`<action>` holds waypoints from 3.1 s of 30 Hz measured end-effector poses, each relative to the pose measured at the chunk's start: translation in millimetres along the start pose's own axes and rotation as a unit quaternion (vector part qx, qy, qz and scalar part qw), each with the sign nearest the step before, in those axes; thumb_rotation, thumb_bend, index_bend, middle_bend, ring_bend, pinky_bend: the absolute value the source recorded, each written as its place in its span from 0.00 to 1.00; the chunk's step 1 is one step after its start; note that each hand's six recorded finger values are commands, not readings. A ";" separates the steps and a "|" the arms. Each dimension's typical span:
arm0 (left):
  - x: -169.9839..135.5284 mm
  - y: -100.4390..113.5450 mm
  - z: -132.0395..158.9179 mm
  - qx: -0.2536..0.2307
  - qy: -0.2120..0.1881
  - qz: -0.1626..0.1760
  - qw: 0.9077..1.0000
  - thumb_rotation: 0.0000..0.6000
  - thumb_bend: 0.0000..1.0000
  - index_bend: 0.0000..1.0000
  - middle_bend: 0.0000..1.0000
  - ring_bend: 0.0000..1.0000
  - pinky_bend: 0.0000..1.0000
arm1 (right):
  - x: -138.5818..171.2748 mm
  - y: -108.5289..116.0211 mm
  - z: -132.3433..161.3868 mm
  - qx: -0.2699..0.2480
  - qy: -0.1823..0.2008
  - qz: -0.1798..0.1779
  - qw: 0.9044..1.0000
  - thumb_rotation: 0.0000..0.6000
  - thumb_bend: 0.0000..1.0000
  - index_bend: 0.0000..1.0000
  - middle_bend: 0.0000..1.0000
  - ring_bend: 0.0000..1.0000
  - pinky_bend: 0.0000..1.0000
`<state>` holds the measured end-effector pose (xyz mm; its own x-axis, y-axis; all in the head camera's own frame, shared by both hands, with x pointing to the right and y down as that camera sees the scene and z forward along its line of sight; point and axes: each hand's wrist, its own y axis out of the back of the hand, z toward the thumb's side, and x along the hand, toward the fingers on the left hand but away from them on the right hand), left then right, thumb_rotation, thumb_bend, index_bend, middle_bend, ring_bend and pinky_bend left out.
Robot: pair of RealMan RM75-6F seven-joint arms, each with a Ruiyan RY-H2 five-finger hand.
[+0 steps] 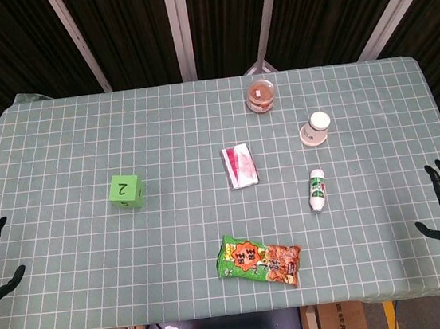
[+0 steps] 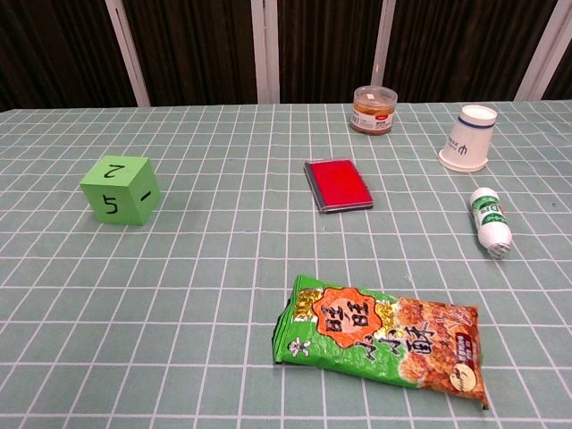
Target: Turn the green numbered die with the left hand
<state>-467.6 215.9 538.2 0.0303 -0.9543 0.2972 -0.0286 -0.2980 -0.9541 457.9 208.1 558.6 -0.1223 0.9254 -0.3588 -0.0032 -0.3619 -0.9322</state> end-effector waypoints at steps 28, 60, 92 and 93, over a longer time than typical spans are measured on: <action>7.6 -9.3 8.7 -0.022 -0.029 -0.038 0.999 1.00 0.31 0.04 0.10 0.00 0.00 | 8.6 -1.2 -0.9 -0.006 -0.005 0.023 1.000 1.00 0.08 0.08 0.03 0.09 0.04; 150.2 7.3 153.1 -0.080 -0.033 -0.277 0.957 1.00 0.87 0.13 0.83 0.70 0.77 | 6.9 -16.6 2.8 0.008 -0.013 0.060 0.998 1.00 0.08 0.08 0.03 0.09 0.04; 177.8 -88.7 221.8 0.003 0.008 -0.326 0.945 1.00 0.91 0.16 0.85 0.70 0.77 | 2.9 -25.3 -1.1 0.022 -0.033 0.077 0.996 1.00 0.08 0.08 0.03 0.09 0.04; 177.7 -89.1 221.4 0.003 0.009 -0.326 0.945 1.00 0.91 0.16 0.85 0.70 0.77 | 2.9 -25.4 -1.0 0.022 -0.033 0.077 0.996 1.00 0.08 0.08 0.03 0.09 0.04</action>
<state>-238.5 77.4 668.0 0.0224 -0.5678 0.8229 -0.0031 -0.8231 -0.5679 458.7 220.1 581.2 -0.1898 0.8491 -0.4929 -0.0235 -0.5058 -0.8623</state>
